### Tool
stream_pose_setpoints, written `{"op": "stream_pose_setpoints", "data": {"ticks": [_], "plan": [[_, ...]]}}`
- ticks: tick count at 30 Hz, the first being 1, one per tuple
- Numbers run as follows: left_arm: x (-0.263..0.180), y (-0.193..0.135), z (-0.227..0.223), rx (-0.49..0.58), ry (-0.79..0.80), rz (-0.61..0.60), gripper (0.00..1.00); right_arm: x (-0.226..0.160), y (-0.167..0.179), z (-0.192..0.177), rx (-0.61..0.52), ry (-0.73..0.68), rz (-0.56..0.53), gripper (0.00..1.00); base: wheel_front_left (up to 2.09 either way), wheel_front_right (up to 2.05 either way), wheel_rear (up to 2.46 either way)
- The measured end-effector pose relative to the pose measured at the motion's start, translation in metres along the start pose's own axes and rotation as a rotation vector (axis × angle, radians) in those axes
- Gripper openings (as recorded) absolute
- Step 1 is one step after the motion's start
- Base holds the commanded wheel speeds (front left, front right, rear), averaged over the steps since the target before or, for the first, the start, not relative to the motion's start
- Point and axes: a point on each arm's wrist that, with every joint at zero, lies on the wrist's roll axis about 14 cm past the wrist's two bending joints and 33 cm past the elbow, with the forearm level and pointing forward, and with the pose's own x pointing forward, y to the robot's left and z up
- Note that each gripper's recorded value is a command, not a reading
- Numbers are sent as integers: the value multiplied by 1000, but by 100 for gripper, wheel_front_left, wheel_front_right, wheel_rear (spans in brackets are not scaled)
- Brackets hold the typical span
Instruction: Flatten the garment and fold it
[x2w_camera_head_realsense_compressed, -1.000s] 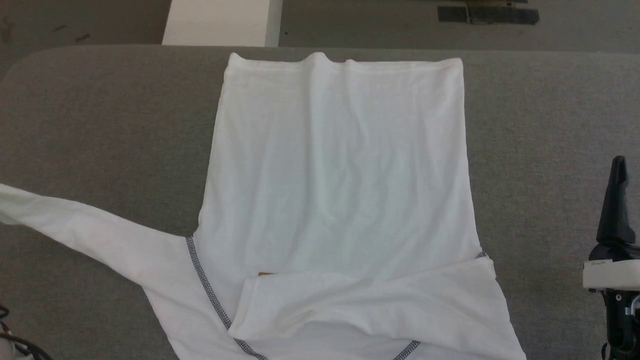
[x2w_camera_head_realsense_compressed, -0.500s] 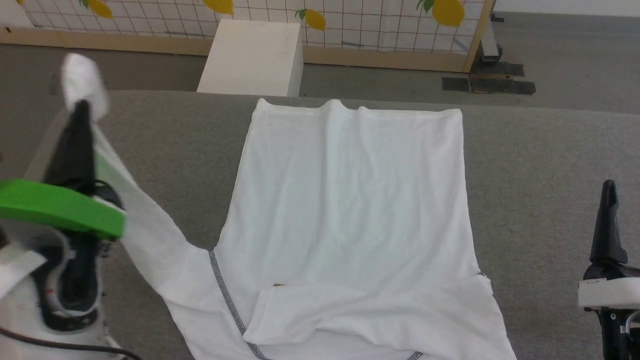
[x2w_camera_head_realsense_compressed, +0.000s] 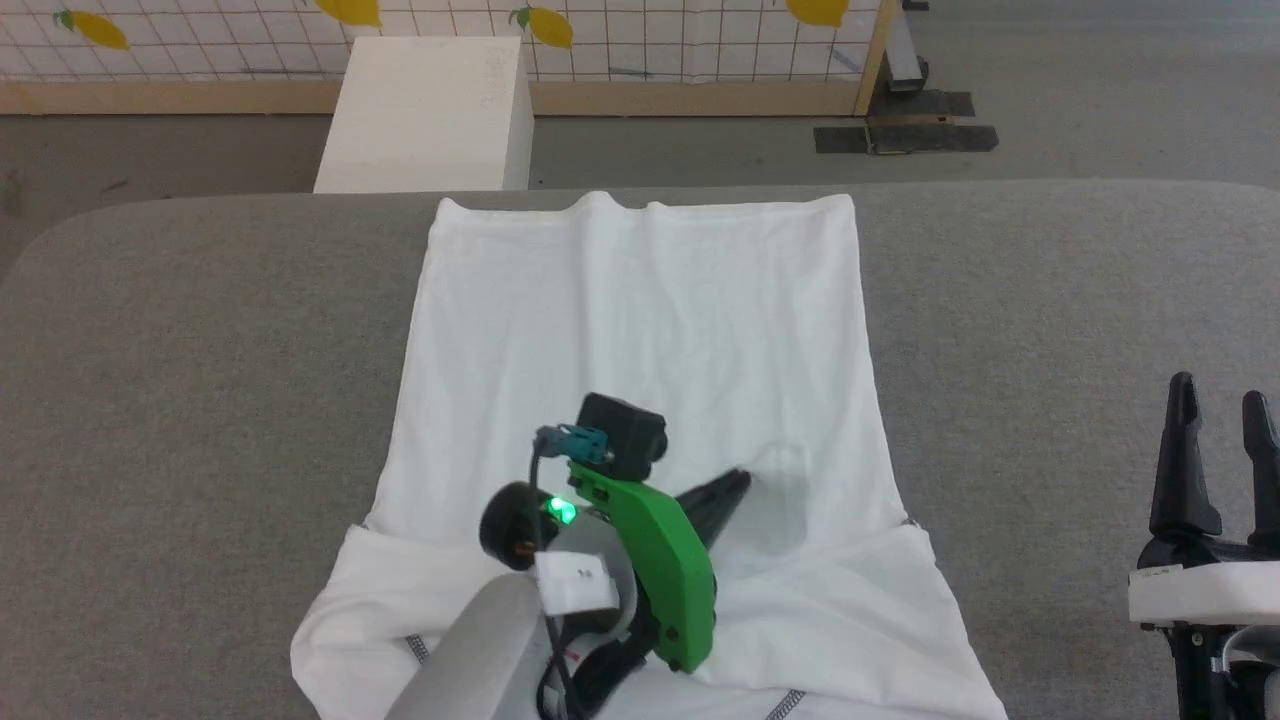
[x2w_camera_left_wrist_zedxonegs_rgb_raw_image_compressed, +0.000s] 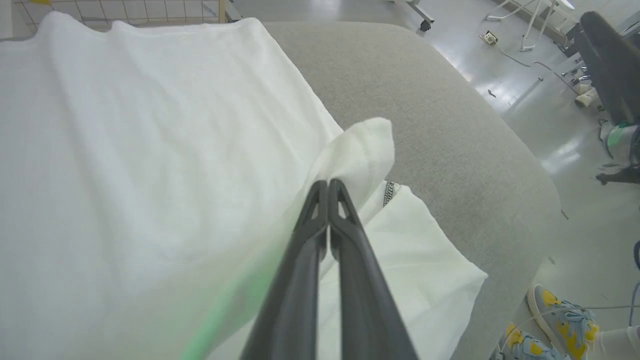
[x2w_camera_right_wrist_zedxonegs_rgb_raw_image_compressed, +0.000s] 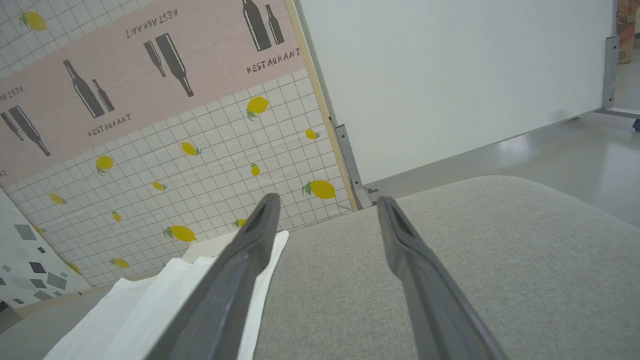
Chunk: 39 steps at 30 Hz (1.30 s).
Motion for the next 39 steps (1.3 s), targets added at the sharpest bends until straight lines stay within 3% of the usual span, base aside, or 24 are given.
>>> {"op": "stream_pose_setpoints", "data": {"ticks": [7,8,9,10,16,18,21,26,29,35,39], "plan": [[11,-34,-85,-1,306,-115,0,-3,-13,-8,-12,19,-39,100,0,0,0],[8,-38,-97,-25,351,-126,8,-3,-14,-9,-13,20,-42,100,0,0,0],[4,-40,-107,-48,390,-135,60,-3,-15,-9,-13,22,-44,100,0,0,0],[3,-42,-110,-60,402,-138,100,-2,-15,-9,-12,21,-43,100,0,0,0],[2,-26,-69,-191,243,-104,100,4,-4,-8,-1,11,-15,100,0,0,0],[-1,-7,-27,-262,69,-55,100,5,-1,-6,2,5,-5,100,0,0,0],[-18,38,36,-276,-205,77,100,6,6,-7,7,8,13,100,0,0,0],[-82,129,94,6,-530,410,100,8,17,-15,12,52,46,100,0,0,0],[-109,155,103,108,-646,524,100,11,25,-26,9,114,69,100,0,0,0],[-125,179,96,143,-700,636,100,35,41,-52,-20,279,105,100,0,0,0],[-117,184,94,178,-686,646,100,69,46,-67,-121,419,106,100,0,0,0]]}}
